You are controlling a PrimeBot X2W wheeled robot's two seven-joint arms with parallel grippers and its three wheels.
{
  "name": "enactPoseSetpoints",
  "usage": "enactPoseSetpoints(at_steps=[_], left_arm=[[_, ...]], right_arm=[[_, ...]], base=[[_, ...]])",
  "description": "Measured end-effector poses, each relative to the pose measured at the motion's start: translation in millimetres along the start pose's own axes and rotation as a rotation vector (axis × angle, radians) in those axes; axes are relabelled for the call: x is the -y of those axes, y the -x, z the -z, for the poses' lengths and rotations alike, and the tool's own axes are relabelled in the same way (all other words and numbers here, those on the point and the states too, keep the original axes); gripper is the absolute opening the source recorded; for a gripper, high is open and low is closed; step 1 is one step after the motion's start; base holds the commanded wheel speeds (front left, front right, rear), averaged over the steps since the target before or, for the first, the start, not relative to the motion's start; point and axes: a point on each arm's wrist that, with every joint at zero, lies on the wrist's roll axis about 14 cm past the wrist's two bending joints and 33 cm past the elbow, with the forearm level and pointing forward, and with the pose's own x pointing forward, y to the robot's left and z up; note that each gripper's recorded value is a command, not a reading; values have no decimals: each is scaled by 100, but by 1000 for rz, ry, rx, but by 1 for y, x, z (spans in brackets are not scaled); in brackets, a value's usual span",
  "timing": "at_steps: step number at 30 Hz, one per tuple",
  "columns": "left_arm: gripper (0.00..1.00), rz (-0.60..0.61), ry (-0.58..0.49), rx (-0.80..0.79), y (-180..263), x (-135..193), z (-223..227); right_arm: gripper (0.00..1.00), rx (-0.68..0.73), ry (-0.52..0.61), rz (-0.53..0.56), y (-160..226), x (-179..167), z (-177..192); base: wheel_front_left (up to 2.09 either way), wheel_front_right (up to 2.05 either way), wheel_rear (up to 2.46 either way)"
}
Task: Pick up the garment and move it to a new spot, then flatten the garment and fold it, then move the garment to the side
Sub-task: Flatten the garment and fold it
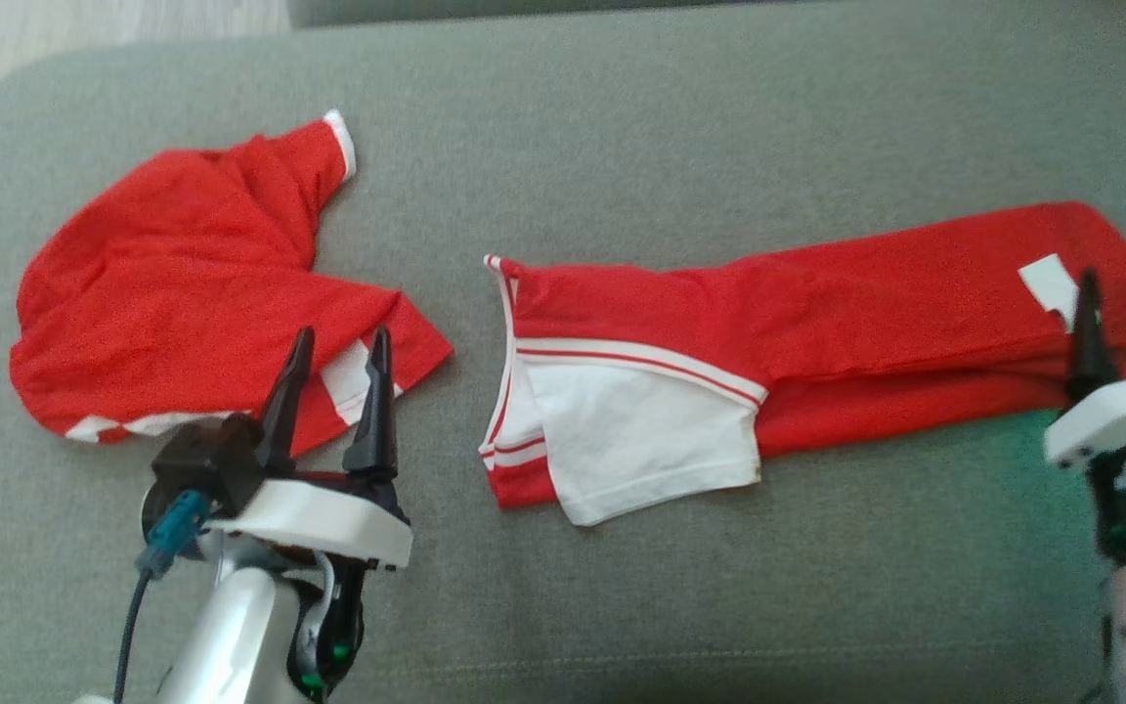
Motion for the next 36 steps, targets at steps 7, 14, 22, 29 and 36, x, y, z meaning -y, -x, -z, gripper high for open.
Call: enactPoseSetpoints(at_steps=[7,14,22,29,36], left_arm=[[100,-7,-3,-46,-17,-13,20],[100,-35,-4,-85,-26,-30,38],[100,-42,0,-93,-38,-36,46],[100,-35,7,-98,-44,-36,50],[100,-52,9,-87,-46,-43,47]], right_arm=[[100,-218,-70,199,-28,49,45],[100,-332,-117,219,-46,38,79],[100,-365,-131,255,-49,46,91],[100,-370,-158,270,-48,49,94],[0,-364,-222,280,-47,50,94]], base=[[0,0,0],[0,0,0],[0,0,0],[0,0,0],[0,0,0]])
